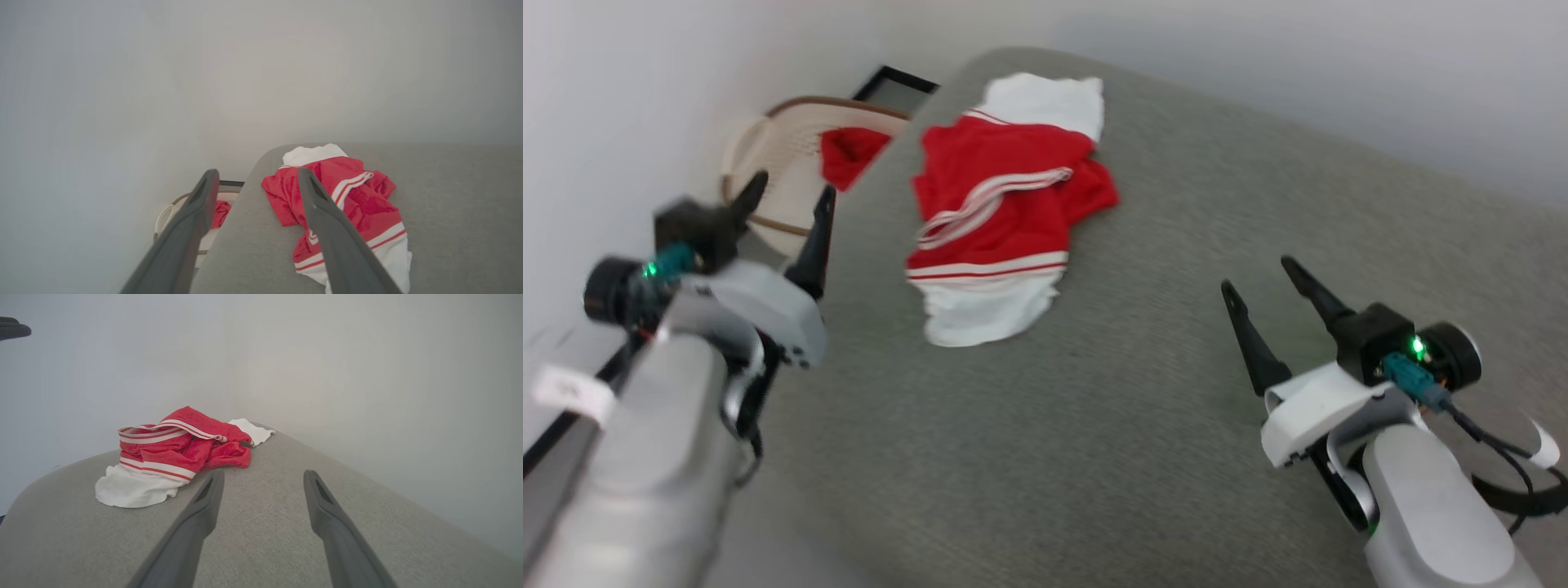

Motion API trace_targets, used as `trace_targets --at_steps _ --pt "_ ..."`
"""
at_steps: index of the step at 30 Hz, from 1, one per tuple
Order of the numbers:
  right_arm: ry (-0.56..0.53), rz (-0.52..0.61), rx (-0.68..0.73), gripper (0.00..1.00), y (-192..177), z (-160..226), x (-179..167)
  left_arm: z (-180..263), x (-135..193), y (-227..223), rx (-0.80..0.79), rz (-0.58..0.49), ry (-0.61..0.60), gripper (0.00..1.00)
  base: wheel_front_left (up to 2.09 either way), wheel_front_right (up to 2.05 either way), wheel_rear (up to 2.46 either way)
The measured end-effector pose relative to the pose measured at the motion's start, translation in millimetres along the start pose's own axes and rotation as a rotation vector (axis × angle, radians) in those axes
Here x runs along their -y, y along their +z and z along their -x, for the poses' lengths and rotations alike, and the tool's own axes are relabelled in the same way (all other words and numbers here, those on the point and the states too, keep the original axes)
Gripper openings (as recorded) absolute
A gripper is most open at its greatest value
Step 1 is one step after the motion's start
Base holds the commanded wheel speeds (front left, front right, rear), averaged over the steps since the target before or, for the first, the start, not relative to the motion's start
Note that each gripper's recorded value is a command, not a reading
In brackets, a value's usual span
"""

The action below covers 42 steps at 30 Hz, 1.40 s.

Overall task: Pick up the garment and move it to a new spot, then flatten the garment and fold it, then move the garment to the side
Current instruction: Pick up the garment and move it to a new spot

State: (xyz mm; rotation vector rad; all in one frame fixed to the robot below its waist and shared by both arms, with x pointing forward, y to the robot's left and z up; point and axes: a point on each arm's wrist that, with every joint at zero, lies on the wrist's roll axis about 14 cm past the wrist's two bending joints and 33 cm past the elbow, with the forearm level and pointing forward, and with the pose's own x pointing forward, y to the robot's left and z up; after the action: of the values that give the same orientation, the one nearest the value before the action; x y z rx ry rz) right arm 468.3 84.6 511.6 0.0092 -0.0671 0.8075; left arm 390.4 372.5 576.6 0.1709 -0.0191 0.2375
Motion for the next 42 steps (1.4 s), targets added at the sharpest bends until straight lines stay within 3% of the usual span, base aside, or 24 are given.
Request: trace_targets --at_steps 3,8,18,22,26,35,36,37,38,42 --pt "-0.044 -0.002 0.009 1.0 0.2 3.4 18.5 -28.4 3.1 -2.8 -0.074 -0.048 -0.058 1.0 0.0 0.0 0.0" --pt "-0.128 -0.013 -0.002 1.0 -11.8 17.4 50.2 -66.7 27.9 -34.8 -0.276 0.005 -0.147 1.0 0.0 0.0 0.0" --pt "-0.273 -0.015 -0.048 1.0 -39.6 51.2 102.0 -93.8 84.6 -108.8 -0.687 0.065 -0.339 1.0 0.0 0.0 0.0" --pt "-0.308 -0.011 -0.069 1.0 -49.1 61.8 114.0 -101.9 101.9 -133.9 -0.774 0.09 -0.371 1.0 0.0 0.0 0.0" --pt "-0.345 -0.007 -0.083 1.0 -53.9 73.7 125.4 -108.0 105.3 -158.8 -0.841 0.042 -0.381 1.0 0.0 0.0 0.0" --pt "-0.419 -0.013 -0.151 1.0 -83.4 98.1 147.8 -123.2 137.6 -202.1 -0.959 0.109 -0.412 1.0 0.0 0.0 0.0" --pt "-0.425 -0.014 -0.159 1.0 -86.0 100.6 149.1 -123.9 139.7 -205.9 -0.967 0.106 -0.415 0.81 0.0 0.0 0.0" --pt "-0.43 -0.014 -0.164 1.0 -87.7 102.5 150.5 -125.4 141.8 -208.2 -0.969 0.107 -0.418 0.44 0.0 0.0 0.0" --pt "-0.436 -0.013 -0.167 1.0 -88.7 104.4 152.0 -128.0 143.2 -209.3 -0.962 0.112 -0.415 0.0 0.0 0.0 0.0" --pt "-0.444 -0.005 -0.162 1.0 -84.9 106.1 154.2 -137.7 140.5 -206.4 -0.892 0.093 -0.391 0.0 0.0 0.0 0.0"
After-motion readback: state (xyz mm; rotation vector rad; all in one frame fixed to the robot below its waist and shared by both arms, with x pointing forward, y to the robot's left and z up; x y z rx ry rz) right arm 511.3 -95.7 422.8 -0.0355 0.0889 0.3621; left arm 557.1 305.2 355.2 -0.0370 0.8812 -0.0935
